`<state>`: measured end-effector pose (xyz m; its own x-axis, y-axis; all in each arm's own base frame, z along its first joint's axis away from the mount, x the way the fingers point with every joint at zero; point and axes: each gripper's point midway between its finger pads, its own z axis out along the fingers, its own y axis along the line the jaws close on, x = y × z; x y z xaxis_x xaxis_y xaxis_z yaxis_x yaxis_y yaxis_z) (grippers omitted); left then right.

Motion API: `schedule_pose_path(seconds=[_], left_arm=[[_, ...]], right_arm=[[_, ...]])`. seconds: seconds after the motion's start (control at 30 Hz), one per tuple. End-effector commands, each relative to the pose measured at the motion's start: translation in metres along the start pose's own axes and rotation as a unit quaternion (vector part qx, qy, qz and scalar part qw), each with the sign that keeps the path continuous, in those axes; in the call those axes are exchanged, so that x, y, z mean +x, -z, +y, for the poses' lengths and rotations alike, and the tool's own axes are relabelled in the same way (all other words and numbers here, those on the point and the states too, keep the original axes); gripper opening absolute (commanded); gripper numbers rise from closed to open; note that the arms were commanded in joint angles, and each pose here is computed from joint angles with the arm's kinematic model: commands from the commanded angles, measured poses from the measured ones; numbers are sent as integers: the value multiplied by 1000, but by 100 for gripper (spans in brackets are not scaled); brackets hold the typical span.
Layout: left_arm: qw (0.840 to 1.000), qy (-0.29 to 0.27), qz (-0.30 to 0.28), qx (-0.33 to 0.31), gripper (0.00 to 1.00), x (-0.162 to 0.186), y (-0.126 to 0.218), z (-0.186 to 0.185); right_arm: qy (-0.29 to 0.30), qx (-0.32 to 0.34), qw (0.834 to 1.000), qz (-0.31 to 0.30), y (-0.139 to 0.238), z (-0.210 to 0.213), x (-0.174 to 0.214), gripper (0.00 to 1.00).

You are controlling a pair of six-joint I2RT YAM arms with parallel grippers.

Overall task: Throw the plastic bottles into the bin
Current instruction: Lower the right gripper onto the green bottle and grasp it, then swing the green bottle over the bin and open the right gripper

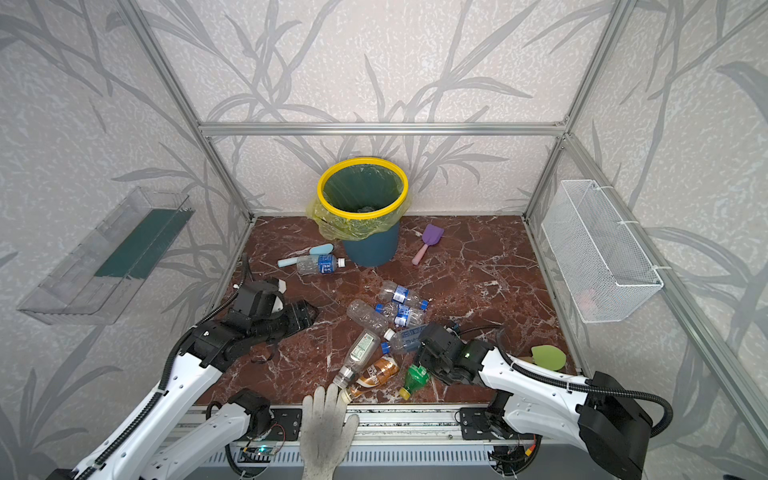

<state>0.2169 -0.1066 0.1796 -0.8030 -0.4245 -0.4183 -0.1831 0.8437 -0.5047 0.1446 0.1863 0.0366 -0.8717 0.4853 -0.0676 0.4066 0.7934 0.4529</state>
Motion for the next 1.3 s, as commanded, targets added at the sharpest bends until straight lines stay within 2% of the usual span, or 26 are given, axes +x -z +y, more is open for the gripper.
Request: schedule_pose_path(seconds=[0.0,0.2,0.43,0.63,0.83,0.97,1.07,1.17,1.23,1.27], left_arm=[[1000,2,-6,-7,82,-1,-2,4],[1000,4,-5,-8,82,-1,-4,4],[1000,6,-4,-10,82,-1,-5,5],[1000,8,-2,-13,82,-1,-6,6],[1000,9,-3,-15,82,-2,-6,6],[1000,8,-5,-18,82,-3,-5,6],[1000,6,-7,-19,82,-5,-4,5],[1000,5,-14,-12,82,-9,0,0],[1000,5,-20,-11,82,-13,2,-3],[1000,4,-23,-9,82,-16,4,-5]], right_arm=[[-3,28,999,-28,6,-18,-7,65],[2,41,997,-71,20,-32,-22,60],[20,52,996,-74,28,-40,-27,59],[65,57,993,-80,39,-31,-33,59],[126,51,985,-102,59,-2,-50,60],[171,37,977,-125,80,31,-68,60],[203,0,968,-145,99,74,-88,60],[233,-56,953,-184,129,145,-129,60],[247,-111,938,-218,165,210,-166,61],[260,-135,924,-245,189,245,-187,61]])
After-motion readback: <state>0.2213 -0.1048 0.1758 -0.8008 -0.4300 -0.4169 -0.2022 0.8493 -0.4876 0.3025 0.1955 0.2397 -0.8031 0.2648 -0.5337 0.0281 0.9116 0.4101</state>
